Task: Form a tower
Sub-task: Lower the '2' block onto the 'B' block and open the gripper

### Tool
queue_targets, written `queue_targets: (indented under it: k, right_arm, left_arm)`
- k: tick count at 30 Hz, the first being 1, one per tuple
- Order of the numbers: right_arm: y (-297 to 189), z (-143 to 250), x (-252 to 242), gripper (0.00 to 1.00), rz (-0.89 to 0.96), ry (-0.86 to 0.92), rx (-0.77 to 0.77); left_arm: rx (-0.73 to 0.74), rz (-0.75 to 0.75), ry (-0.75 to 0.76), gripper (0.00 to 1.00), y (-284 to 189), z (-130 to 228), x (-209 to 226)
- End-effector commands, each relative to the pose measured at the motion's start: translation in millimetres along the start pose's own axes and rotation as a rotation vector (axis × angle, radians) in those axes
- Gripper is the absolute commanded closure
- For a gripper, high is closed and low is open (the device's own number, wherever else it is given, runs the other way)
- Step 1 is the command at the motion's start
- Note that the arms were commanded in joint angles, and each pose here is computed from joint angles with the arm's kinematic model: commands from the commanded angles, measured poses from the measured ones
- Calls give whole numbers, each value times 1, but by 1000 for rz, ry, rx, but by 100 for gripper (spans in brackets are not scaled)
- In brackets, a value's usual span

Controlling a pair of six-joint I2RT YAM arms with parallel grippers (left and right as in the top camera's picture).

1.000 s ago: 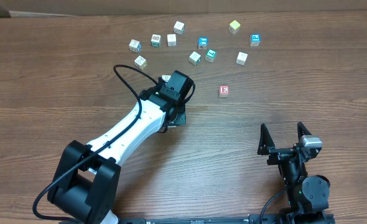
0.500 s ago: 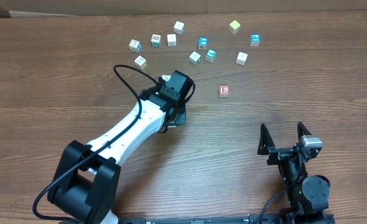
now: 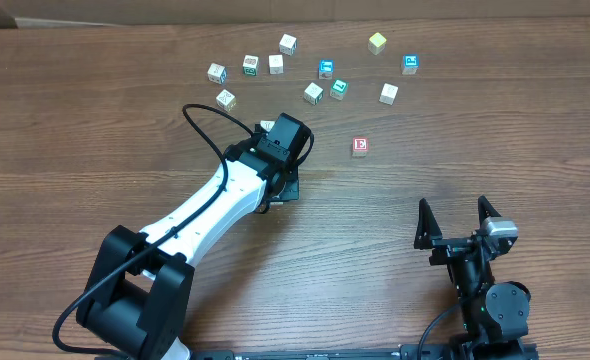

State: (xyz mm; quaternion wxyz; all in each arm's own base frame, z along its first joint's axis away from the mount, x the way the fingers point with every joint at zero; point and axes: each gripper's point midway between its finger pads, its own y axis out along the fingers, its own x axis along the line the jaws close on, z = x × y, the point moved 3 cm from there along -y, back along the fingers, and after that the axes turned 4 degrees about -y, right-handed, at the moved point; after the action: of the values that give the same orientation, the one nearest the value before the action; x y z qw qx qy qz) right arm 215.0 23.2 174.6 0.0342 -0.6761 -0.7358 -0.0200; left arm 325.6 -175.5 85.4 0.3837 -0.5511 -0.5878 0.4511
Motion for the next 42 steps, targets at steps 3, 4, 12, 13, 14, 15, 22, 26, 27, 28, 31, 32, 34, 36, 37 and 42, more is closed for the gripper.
queue_targets:
  k: [3,4,12,13,14,15,22,26,27,28,31,32,34,36,37,42]
  right_arm:
    - [0,2,-1,0,7,-1,-1]
    - [0,2,-1,0,6,-1,-1]
    - [0,2,-1,0,7,-1,-1]
    - [0,2,-1,0,6,-1,-1]
    - [0,2,-1,0,7,-1,-1]
    - [0,2,-1,0,6,-1,-1]
    - [0,2,-1,0,7,-1,-1]
    - [0,2,-1,0,7,-1,-1]
    - [0,2,-1,0,6,-1,-1]
    - [0,2,-1,0,7,-1,-1]
    - [0,2,-1,0,6,-1,-1]
    - [0,2,-1,0,7,-1,-1]
    - [0,2,-1,0,7,-1,-1]
    - [0,2,-1,0,6,-1,-1]
    - [0,2,-1,0,6,-1,-1]
    - [0,2,-1,0,7,-1,-1]
  left_arm:
    - [19,-5,30,76,6,8,1]
    - [20,-6,30,76,7,9,1]
    - [18,-4,30,72,7,8,0]
    - [18,-4,30,71,7,8,0]
    - [18,-4,30,69,7,8,0]
    - [18,-4,30,67,7,8,0]
    - [16,-3,30,59,7,8,0]
    - [17,-3,30,57,7,8,0]
    - [16,-3,30,59,7,8,0]
    - [16,-3,30,60,7,8,0]
    - [16,-2,30,66,7,8,0]
    - [16,-2,29,66,7,8,0]
    - [16,-2,29,66,7,8,0]
    - [16,-2,29,68,7,8,0]
    - [16,-2,29,68,7,8,0]
    - [18,0,29,68,7,8,0]
